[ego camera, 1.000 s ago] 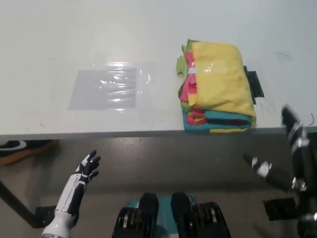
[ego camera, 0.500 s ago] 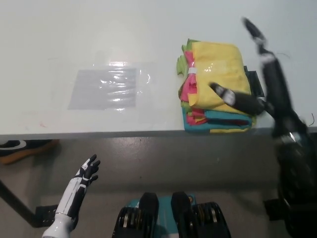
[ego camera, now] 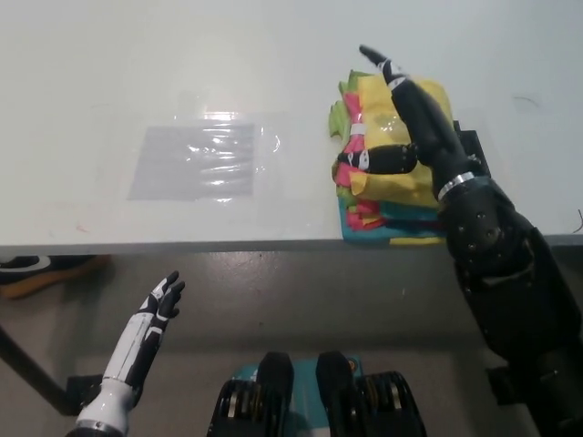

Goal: A stack of folded microfibre clothes with a single fold is kept infront of the robot. the robot uses its right hand to grab one end of the clothes and pulla it away from the other end to unfold

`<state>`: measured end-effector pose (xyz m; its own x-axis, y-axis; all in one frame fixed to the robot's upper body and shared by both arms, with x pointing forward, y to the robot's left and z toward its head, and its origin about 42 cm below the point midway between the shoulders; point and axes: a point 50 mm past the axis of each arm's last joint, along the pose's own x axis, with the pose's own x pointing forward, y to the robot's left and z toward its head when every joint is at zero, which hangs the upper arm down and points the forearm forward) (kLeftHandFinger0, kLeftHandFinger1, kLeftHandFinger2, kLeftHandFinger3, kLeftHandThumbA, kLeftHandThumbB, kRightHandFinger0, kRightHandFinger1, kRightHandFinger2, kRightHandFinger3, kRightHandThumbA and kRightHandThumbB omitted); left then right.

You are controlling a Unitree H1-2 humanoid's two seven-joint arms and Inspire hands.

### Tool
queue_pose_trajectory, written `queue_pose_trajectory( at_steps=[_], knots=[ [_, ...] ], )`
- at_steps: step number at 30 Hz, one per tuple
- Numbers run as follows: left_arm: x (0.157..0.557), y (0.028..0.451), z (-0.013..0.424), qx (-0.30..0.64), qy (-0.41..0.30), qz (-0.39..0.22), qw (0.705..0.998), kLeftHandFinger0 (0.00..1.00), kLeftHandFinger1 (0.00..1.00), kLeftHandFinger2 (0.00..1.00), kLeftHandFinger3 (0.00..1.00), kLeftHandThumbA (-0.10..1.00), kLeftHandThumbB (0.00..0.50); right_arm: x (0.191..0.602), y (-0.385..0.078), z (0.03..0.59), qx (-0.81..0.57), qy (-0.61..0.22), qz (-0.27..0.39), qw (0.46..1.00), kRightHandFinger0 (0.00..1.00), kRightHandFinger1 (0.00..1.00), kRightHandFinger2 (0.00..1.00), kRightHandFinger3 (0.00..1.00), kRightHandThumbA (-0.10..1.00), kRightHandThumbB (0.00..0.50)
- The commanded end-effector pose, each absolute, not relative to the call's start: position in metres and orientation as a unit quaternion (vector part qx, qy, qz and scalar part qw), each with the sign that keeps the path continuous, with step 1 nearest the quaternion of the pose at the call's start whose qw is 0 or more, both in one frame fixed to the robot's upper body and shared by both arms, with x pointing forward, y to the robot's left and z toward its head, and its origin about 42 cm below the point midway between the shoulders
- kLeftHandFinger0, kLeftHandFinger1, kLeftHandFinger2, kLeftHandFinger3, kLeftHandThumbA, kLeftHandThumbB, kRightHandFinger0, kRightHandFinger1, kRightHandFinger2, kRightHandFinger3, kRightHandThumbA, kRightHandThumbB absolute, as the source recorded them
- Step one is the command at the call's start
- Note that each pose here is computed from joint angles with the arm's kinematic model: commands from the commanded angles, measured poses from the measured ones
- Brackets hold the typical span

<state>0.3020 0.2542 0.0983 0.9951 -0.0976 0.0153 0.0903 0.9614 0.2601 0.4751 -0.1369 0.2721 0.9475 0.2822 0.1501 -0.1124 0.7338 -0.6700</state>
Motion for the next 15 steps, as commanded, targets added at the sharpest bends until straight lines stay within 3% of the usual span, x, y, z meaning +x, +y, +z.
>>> queue_pose_trajectory(
  at_steps=[1,11,15],
  knots=[
    [0.309,0.259,0.109,0.157,-0.043,-0.051,0.985,1.0,1.0,1.0,1.0,1.0,0.206,0.487,-0.132,0.287,-0.361,-0.121,0.105,0.919,1.0,1.0,1.0,1.0,1.0,0.359],
    [0.314,0.26,0.112,0.163,-0.054,-0.063,0.983,1.0,1.0,1.0,1.0,1.0,0.174,0.493,-0.14,0.251,-0.344,-0.052,0.119,0.93,1.0,1.0,1.0,1.0,1.0,0.359],
    [0.318,0.258,0.114,0.161,-0.06,-0.067,0.983,1.0,1.0,1.0,1.0,1.0,0.151,0.497,-0.143,0.236,-0.333,-0.029,0.121,0.935,1.0,1.0,1.0,1.0,1.0,0.389]
  ],
)
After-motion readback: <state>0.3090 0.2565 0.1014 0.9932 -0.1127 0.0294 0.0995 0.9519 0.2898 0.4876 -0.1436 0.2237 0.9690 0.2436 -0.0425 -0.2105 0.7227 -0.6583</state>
